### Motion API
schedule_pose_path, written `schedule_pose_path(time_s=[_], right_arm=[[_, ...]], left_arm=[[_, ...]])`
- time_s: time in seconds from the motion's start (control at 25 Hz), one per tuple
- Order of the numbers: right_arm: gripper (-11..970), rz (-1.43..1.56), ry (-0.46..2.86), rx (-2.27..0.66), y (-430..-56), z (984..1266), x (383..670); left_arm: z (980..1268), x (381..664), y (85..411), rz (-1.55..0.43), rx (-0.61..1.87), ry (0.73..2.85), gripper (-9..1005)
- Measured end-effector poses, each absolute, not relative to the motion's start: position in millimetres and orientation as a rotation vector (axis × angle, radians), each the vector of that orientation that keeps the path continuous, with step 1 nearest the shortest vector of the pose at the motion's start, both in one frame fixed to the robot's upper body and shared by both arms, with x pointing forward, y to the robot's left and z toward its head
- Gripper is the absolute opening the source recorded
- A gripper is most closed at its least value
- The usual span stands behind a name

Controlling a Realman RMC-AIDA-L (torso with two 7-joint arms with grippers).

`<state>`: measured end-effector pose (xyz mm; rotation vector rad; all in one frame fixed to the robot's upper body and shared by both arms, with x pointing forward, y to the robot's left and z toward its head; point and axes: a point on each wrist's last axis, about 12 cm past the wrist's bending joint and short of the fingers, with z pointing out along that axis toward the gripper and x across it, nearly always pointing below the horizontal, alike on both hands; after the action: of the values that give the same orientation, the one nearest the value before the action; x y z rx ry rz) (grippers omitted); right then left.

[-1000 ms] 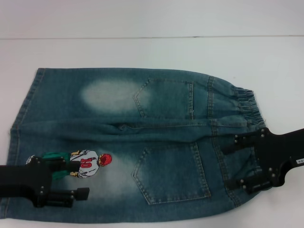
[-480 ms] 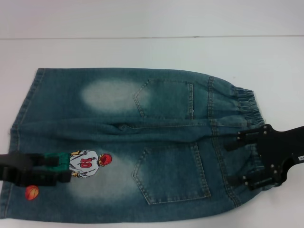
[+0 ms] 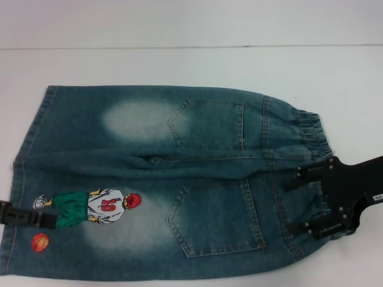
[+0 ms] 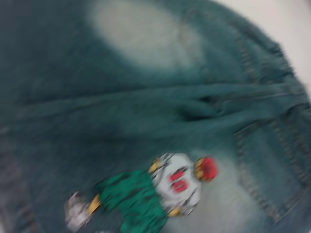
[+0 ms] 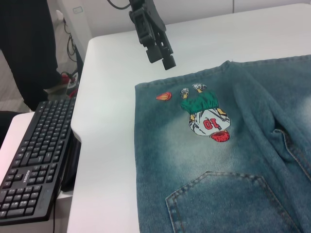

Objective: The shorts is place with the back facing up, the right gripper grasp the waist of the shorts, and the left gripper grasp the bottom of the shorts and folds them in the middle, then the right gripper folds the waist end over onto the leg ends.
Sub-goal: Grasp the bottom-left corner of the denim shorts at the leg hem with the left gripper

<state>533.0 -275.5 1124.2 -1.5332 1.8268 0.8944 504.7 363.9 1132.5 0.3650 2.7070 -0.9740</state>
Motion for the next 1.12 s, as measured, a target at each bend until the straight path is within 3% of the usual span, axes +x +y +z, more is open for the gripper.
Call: schedule_pose_path(time_s=[0.4,1.12], right_arm=[[835,0.875,1.821,-1.555,-274.2,1124.0,534.9],[835,0.869,1.822,-1.561,-274.8,1124.3,535.1]], left_arm=[[1129.0,510.3,365.8,-0.764,0.303,2.937,883],[1122.9,505.1,373.1,-0.659,0.245,2.995,884]])
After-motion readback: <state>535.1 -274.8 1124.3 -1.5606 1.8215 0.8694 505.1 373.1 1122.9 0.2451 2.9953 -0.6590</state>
